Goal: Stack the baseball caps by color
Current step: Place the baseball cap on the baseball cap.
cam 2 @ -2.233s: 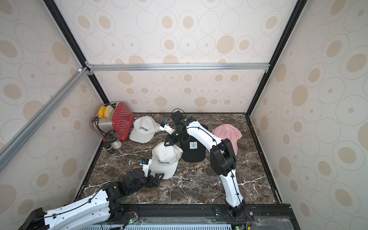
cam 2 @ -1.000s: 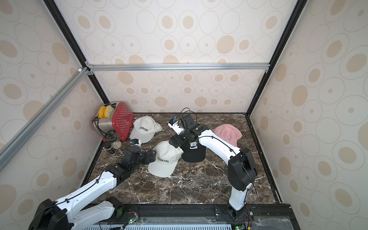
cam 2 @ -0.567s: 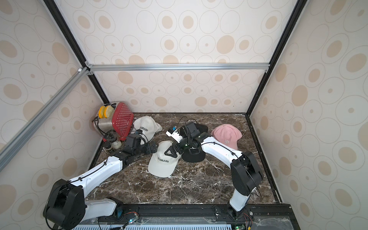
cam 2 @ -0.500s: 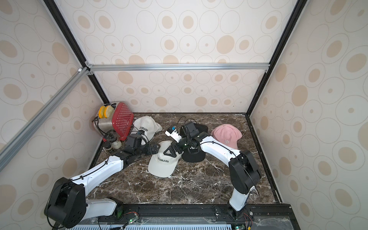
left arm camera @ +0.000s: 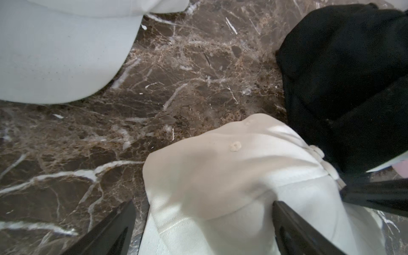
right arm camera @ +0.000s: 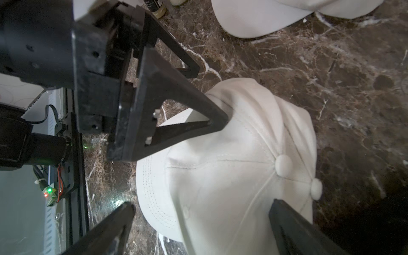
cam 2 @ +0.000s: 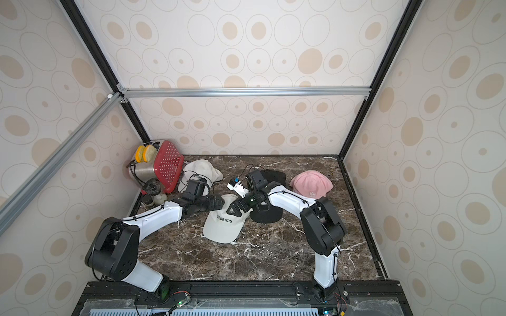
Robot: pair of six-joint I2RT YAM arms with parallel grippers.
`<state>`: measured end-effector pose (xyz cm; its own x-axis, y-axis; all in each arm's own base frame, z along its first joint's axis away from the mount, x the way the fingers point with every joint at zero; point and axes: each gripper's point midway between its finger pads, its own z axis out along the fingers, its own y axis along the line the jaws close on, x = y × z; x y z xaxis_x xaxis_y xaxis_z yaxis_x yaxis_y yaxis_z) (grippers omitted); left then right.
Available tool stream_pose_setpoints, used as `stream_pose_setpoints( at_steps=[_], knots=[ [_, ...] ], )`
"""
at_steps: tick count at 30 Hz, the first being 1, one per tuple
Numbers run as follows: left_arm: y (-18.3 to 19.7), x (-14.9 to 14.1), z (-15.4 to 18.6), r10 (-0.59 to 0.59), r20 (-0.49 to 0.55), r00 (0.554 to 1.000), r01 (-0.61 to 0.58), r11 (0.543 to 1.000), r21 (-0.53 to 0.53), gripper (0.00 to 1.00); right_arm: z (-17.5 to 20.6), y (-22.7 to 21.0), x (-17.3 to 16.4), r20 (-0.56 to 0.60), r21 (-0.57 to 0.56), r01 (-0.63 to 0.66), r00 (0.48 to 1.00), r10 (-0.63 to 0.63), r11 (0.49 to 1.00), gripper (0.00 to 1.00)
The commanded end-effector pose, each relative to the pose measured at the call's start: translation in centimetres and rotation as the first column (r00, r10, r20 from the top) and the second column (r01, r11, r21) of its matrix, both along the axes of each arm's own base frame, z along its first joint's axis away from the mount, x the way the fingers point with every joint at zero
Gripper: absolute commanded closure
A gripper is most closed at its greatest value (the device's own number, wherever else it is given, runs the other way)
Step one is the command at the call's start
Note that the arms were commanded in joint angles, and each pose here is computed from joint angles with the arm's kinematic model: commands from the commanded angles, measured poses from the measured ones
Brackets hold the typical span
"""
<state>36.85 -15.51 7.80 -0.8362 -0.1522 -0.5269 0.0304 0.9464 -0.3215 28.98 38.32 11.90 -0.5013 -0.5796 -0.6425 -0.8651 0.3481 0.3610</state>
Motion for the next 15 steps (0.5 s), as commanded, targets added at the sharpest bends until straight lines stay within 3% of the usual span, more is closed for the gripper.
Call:
stream_pose_setpoints(
  at_steps=[1,7,11,15],
  knots=[
    [1.2,-0.1,0.0,0.048,-0.014,0.999,-0.048,0.998,0.045,0.02,-0.4,-0.3,-0.2,-0.007,-0.027,-0.002,1.0,0.001,1.0,0.0],
    [3.7,-1.2,4.5,0.154,0.13,0.979,-0.16,0.986,0.038,0.01,-0.3,0.7,-2.4,-0.076,0.04,-0.093,0.992,0.096,0.995,0.0],
    [5.6,-2.4,7.1,0.231,0.228,0.946,-0.239,0.971,0.009,0.01,-0.4,0.9,-3.2,-0.061,0.039,-0.139,0.988,0.141,0.99,0.0],
    [5.7,-2.8,8.9,0.231,0.293,0.928,-0.233,0.972,-0.029,0.01,-0.2,1.0,-4.1,-0.048,0.045,-0.206,0.977,0.208,0.977,0.0]
  ],
)
